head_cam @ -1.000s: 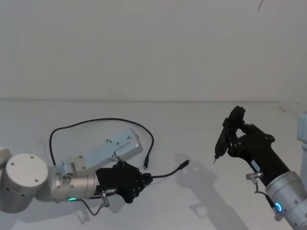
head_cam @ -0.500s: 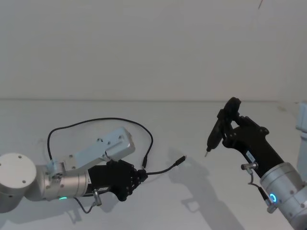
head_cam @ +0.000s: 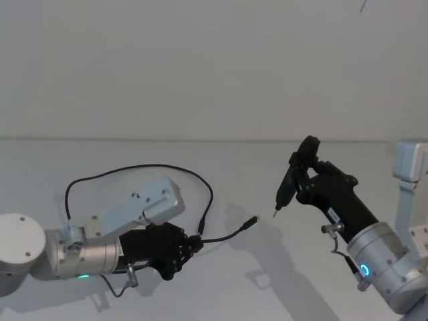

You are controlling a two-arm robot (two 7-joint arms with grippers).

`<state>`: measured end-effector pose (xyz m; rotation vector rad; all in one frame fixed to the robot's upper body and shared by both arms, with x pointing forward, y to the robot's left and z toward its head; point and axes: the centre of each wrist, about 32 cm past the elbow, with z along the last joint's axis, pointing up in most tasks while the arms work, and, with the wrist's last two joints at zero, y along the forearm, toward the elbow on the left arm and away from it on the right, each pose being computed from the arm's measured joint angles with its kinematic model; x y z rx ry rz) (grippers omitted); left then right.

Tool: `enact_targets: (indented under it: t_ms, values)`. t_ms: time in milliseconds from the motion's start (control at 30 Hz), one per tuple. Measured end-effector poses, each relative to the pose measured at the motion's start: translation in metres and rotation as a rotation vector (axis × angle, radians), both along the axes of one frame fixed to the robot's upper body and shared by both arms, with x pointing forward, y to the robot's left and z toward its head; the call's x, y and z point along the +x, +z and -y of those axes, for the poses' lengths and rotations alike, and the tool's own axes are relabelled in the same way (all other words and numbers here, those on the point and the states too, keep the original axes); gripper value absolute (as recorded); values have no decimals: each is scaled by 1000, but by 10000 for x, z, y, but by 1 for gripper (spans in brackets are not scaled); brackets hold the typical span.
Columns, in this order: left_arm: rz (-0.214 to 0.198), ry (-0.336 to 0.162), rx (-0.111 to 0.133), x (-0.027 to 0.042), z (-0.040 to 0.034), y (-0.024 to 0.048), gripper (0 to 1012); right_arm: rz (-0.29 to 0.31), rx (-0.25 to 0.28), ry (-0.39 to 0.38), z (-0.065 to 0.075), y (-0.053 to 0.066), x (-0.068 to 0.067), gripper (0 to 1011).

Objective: Pick up the data cable with the one hand.

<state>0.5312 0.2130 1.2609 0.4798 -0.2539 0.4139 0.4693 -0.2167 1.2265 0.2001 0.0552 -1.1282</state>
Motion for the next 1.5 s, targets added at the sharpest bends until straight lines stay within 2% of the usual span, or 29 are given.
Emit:
enact_targets:
  t_ms: [633, 1500]
  values:
    - [5, -1, 0, -6, -13, 8, 38, -6, -3, 32, -77, -125, 127, 279]
    - [6, -1, 0, -8, -16, 9, 38, 23, -58, 52, -71, -253, 252, 279]
